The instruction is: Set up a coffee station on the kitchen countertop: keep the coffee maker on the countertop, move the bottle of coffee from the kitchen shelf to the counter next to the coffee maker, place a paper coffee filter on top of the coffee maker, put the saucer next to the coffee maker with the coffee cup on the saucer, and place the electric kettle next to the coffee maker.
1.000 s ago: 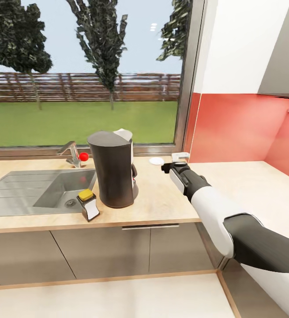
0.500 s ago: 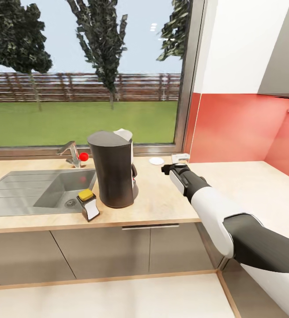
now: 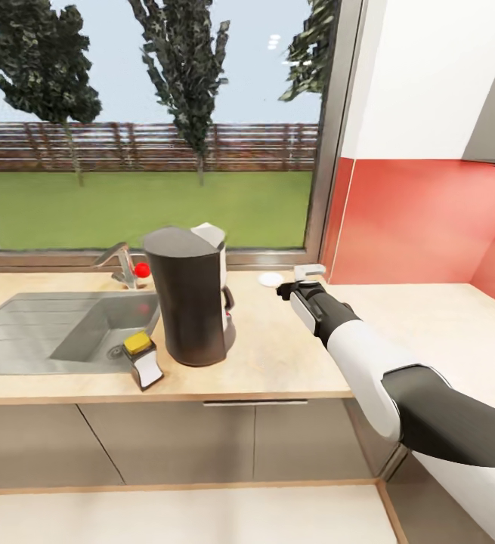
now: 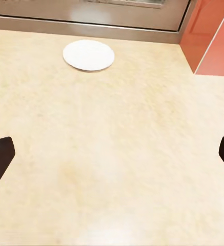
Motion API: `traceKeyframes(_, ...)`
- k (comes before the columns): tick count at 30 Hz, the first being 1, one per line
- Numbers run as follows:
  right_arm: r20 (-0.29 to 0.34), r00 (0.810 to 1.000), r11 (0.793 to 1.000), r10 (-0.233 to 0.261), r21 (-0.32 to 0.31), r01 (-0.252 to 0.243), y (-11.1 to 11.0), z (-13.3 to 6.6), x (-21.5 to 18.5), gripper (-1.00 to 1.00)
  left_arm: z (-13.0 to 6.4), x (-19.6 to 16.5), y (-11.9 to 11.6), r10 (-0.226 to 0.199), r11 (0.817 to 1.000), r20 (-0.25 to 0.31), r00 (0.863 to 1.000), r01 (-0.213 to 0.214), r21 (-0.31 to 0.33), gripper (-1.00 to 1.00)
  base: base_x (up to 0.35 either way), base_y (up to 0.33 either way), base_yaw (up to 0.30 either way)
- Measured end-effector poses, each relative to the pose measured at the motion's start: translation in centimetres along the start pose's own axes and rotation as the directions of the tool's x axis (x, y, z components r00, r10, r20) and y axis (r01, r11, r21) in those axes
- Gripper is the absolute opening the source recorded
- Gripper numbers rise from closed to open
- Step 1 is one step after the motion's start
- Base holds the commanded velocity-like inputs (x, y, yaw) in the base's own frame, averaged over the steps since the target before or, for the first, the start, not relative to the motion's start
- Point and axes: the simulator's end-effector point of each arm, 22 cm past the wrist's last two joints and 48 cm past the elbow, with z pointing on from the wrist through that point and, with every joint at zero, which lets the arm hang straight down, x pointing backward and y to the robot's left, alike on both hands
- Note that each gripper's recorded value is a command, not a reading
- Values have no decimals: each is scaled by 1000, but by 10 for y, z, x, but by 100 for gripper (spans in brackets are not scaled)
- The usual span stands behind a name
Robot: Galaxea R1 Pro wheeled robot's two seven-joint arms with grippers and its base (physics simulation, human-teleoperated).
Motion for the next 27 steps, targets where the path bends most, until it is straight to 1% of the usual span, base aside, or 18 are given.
traceKeyframes(10, 0, 1000, 1000, -1, 0, 1, 0, 0, 1, 100, 0, 0, -3, -10, 1000, -1, 1000, 10, 3, 100, 245, -181, 10)
traceKeyframes(19, -1, 1000, 1000, -1, 1, 1, 0, 0, 1, 100, 0, 0, -2, -14, 1000, 0, 1000, 14, 3, 100, 320, -17, 0)
traceKeyframes(23, -19, 1000, 1000, -6, 3, 6, 0, 2, 10, 100, 0, 0, -2, -14, 1000, 1, 1000, 14, 3, 100, 287, 0, 0)
traceKeyframes(27, -29, 1000, 1000, -9, 3, 9, -1, 4, 15, 100, 0, 0, -3, -15, 1000, 0, 1000, 15, 3, 100, 101, 0, 0)
